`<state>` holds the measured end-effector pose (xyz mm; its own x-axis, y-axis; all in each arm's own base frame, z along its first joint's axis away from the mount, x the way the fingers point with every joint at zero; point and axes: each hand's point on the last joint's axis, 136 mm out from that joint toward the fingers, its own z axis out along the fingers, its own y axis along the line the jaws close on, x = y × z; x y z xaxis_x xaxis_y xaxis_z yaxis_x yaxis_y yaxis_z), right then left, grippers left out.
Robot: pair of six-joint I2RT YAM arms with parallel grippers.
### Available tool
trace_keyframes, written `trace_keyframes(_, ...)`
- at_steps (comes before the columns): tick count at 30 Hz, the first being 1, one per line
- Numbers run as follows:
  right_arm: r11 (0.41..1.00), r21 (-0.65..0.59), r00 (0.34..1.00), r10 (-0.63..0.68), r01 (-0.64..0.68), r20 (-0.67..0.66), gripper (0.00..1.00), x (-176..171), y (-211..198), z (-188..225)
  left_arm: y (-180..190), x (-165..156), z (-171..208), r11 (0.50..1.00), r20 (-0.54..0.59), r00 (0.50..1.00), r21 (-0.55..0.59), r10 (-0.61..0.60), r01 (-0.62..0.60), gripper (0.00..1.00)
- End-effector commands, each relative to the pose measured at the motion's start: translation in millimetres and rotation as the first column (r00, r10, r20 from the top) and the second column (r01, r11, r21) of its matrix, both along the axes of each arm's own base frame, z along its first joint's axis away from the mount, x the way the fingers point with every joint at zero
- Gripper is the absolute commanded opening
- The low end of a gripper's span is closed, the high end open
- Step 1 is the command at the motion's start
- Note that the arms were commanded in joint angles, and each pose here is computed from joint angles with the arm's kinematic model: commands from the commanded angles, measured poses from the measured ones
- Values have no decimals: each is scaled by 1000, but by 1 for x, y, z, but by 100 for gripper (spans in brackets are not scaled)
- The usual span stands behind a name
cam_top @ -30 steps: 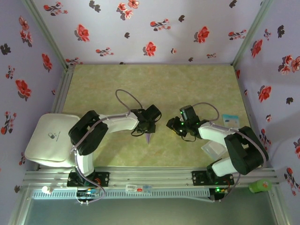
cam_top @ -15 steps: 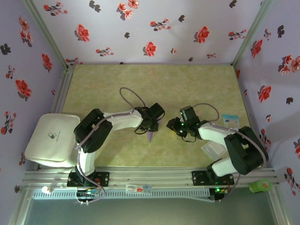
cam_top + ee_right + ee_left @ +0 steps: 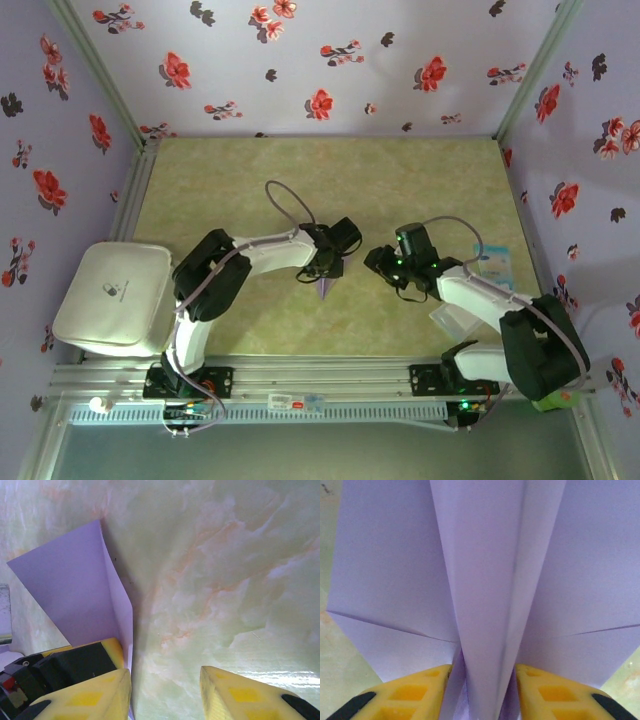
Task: Fold a paper plane with a square sheet of paper (pick it up from the middle)
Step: Move a paper plane to the center of the table.
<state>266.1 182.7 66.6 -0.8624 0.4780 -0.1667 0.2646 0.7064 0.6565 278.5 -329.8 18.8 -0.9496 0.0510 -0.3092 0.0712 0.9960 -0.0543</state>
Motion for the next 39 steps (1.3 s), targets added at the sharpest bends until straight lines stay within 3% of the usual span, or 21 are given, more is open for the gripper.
trace_keyframes(1,999,-38,1000,3,-4,-12,41,-7,-10,-6,15,-7,-25,993,-39,996,83,84,-80,36)
trace_keyframes(9,999,-32,1000,24,-24,-13,41,-9,-11,-4,13,-1,-6,991,-7,995,97,98,-96,37)
trace_keyframes(24,998,-61,999,10,-8,30,43,-7,-20,11,4,11,60,995,94,991,-25,96,-94,45)
trace_keyframes(34,982,-189,994,16,5,111,47,5,-39,36,17,17,116,989,224,971,-136,84,-54,49)
trace_keyframes(39,958,-283,981,18,38,193,52,14,-58,57,45,24,144,975,300,947,-218,114,-48,50)
